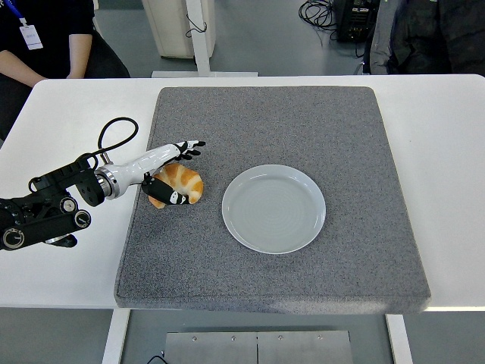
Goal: Place the bread on the plate
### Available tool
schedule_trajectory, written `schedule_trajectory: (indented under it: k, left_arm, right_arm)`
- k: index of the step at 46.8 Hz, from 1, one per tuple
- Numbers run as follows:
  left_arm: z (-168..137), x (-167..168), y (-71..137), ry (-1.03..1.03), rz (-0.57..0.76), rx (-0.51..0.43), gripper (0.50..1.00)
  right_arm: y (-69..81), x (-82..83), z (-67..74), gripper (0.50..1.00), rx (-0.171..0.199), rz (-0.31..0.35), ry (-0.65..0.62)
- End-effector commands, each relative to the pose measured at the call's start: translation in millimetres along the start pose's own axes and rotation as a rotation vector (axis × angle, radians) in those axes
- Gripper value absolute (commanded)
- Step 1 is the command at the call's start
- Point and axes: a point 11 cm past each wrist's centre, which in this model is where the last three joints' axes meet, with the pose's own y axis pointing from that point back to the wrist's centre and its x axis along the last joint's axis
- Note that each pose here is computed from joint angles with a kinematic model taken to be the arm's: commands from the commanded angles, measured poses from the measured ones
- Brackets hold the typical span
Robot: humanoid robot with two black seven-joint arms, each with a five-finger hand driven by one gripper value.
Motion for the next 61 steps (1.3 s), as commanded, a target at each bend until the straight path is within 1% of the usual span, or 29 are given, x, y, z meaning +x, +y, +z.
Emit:
schedule_trajectory:
  k: [1,3,6,10,21,33,38,46,51,61]
  left_arm:
    - [-2.0,-0.4,0.8,-0.002,-0.002,0.008,0.683]
    - [-2.5,-0.1,1.1,-0.001,-0.003,0.010,0.627]
    - [-2.1,1.7,1.1,0.000,0.002,0.009,0.563]
    - [-0.3,7.9,1.0,0.000,0.014,0.006,0.500]
    - [14.3,34.6,-2.1,0.008,0.073,-0.025,0.500]
    - [17.9,54.5,1.4,-0.014,0.088,-0.028,0.500]
    - [23.1,76.0,5.6,-0.038,0.110,-0.032,0.500]
    - [44.9,123.8,14.9,-0.093,0.135,-0.057,0.500]
    - [65.2,149.8,19.4,-0.107,0.158,-0.092,0.500]
    - [90.9,182.0,27.0,-0.115,0.182,-0.111,0.500]
  right_arm:
    - [0.0,0.0,0.0,1.000,0.000,0.000,0.000]
    - [0.0,0.0,0.0,1.000,0.000,0.000,0.000]
    - [0.0,0.0,0.0,1.000,0.000,0.000,0.000]
    - [0.0,0.0,0.0,1.000,0.000,0.000,0.000]
    - [0.0,0.0,0.0,1.000,0.000,0.000,0.000]
    - [0.0,0.0,0.0,1.000,0.000,0.000,0.000]
    - [0.0,0.5,0.1,1.000,0.000,0.002,0.001]
    - [0.0,0.2,0.0,1.000,0.000,0.002,0.001]
    - [0.0,0.2,0.0,1.000,0.000,0.002,0.001]
    - [0.0,0.2,0.0,1.000,0.000,0.002,0.001]
